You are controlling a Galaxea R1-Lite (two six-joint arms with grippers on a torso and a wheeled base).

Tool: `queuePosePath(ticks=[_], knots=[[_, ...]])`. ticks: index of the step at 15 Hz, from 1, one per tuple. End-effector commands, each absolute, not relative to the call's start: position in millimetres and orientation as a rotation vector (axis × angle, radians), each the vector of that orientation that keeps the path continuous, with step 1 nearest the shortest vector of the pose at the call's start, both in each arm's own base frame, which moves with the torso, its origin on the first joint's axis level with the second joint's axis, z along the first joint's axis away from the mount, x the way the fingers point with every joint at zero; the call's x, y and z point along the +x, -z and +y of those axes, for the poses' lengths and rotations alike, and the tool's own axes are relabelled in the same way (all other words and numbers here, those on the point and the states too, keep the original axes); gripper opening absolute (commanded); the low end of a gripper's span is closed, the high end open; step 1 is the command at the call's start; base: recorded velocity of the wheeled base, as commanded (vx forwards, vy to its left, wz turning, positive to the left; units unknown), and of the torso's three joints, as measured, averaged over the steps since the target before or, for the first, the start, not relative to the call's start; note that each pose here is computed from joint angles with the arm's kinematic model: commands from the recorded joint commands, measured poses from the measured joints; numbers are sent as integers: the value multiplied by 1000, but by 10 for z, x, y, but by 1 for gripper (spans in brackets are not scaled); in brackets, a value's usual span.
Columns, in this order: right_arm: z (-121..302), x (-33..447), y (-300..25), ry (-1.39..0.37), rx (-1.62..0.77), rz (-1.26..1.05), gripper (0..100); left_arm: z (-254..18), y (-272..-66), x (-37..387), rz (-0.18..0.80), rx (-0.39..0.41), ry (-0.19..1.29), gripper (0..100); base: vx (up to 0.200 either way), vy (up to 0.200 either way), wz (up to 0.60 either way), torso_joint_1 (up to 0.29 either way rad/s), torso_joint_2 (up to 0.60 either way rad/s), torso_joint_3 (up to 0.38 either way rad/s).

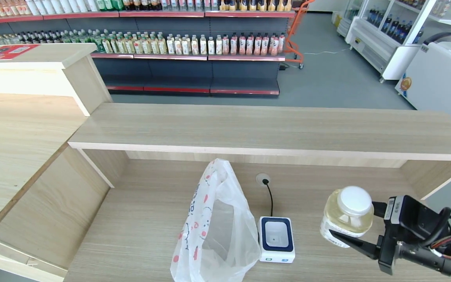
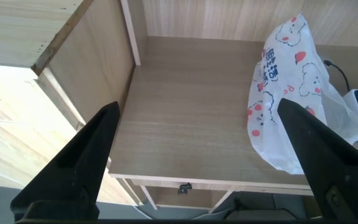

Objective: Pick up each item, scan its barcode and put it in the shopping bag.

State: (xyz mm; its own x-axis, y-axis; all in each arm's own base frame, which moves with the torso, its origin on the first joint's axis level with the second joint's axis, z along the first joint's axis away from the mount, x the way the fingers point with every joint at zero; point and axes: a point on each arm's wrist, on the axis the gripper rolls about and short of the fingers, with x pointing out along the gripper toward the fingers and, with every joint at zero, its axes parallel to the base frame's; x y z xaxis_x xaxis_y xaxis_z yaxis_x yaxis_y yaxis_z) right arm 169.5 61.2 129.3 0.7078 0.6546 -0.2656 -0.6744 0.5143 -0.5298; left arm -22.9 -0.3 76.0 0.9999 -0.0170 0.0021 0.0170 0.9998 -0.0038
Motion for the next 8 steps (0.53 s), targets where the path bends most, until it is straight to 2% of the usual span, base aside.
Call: queuePosePath(ticks=[1,5,8], knots=[[591,1698,-1107,-815,-642,130,0,-4,-759,-229,-1,-5,17,100,0,0,0,0,0,0],[625,1837,-894,-852,-648,228,0,-4,-759,-229,-2,-3,17,100,0,0,0,0,0,0],[676,2098,-623,-996,-727,156,0,-4,-759,-229,-1,-5,17,100,0,0,0,0,0,0]])
